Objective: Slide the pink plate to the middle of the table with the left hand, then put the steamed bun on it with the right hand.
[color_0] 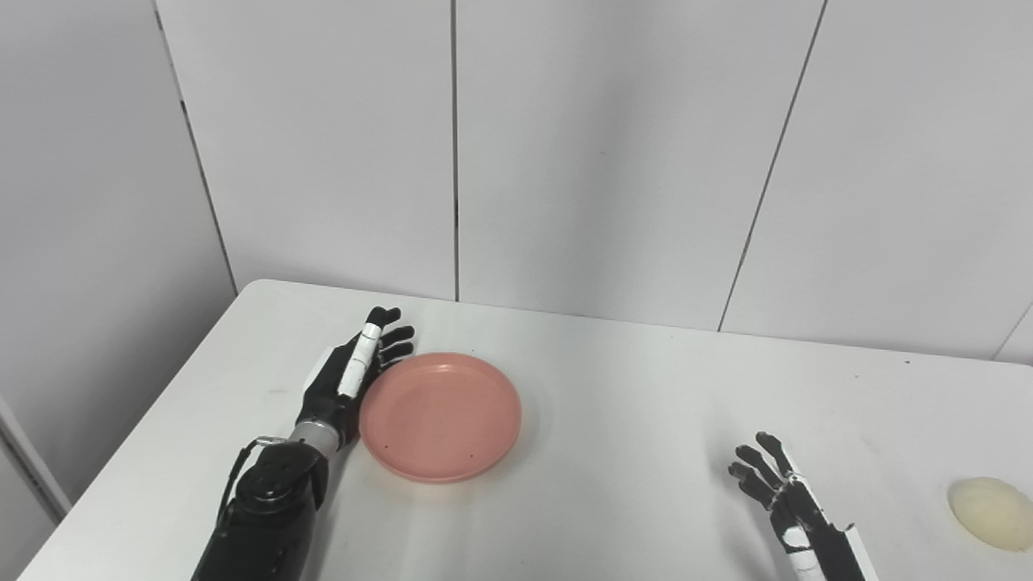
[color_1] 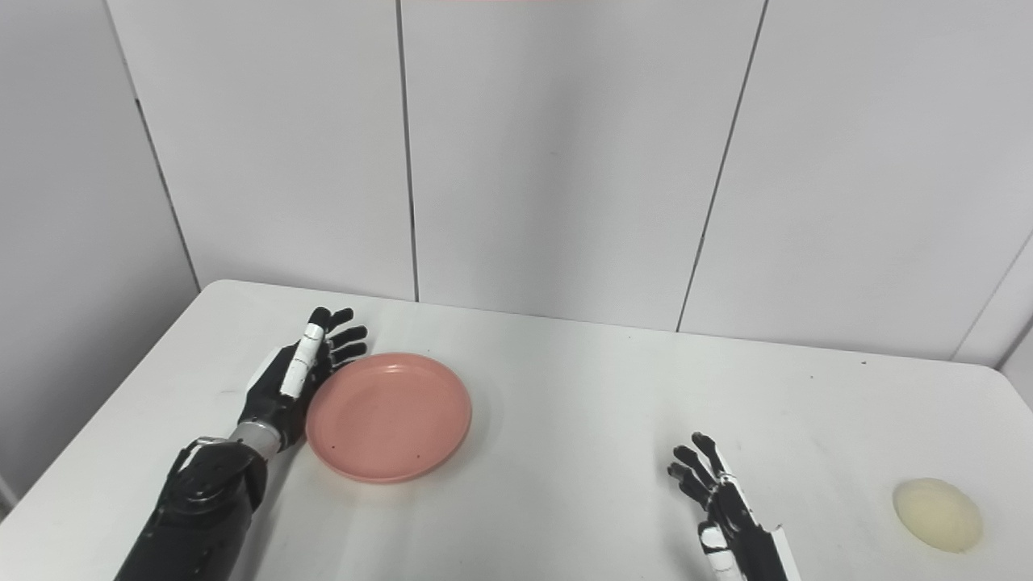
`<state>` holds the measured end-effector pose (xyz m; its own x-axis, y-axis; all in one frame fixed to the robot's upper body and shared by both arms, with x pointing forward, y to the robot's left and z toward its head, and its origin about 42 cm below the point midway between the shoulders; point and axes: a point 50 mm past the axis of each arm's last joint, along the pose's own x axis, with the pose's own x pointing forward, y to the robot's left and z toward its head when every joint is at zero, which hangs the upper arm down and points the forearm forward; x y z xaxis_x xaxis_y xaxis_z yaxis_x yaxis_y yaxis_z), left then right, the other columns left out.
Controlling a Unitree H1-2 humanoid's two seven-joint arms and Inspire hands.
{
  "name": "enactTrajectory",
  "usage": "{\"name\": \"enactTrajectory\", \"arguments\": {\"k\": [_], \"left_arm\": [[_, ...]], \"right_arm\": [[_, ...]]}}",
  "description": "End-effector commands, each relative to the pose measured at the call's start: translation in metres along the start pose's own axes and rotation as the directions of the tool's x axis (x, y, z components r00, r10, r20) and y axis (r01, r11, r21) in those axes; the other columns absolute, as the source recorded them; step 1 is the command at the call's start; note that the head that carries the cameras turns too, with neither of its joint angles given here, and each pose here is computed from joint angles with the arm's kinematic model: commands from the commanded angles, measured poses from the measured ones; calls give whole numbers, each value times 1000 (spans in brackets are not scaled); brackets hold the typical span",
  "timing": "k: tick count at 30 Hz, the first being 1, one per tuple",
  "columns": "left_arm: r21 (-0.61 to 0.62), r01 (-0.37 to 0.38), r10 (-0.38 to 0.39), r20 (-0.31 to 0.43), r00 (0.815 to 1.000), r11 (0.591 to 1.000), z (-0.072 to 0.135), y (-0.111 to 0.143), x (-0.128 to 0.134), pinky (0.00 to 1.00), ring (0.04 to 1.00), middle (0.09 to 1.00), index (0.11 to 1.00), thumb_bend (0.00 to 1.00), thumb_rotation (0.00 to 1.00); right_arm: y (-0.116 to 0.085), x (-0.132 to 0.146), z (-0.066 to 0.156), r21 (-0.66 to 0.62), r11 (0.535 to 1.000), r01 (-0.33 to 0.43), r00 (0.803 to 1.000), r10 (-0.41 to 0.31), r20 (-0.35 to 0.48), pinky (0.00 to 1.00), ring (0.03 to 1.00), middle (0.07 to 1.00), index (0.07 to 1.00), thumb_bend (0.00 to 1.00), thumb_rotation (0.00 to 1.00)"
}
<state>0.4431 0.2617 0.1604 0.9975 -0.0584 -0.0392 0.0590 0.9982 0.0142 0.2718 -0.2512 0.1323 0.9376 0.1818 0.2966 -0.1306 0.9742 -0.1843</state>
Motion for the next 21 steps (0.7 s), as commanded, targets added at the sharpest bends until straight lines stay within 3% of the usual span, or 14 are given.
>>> {"name": "enactTrajectory", "arguments": {"k": [1, 9, 21], "left_arm": [[15, 11, -12, 63, 998, 1000, 22, -6, 6, 839, 850, 852, 877, 841, 952], [-10, 40, -40, 24, 999, 999, 15, -28, 5, 839, 862, 857, 894, 843, 951], [-7, 93, -92, 29, 995, 996, 11, -55, 4, 830, 866, 851, 899, 847, 944]], "right_arm": [[8, -12, -9, 23, 1000, 13, 999, -12, -43, 876, 842, 879, 933, 743, 1000], [10, -11, -8, 23, 1000, 12, 999, -11, -41, 881, 847, 883, 936, 746, 1000], [15, -9, -6, 23, 1000, 8, 999, -7, -38, 871, 840, 879, 930, 731, 1000]]}}
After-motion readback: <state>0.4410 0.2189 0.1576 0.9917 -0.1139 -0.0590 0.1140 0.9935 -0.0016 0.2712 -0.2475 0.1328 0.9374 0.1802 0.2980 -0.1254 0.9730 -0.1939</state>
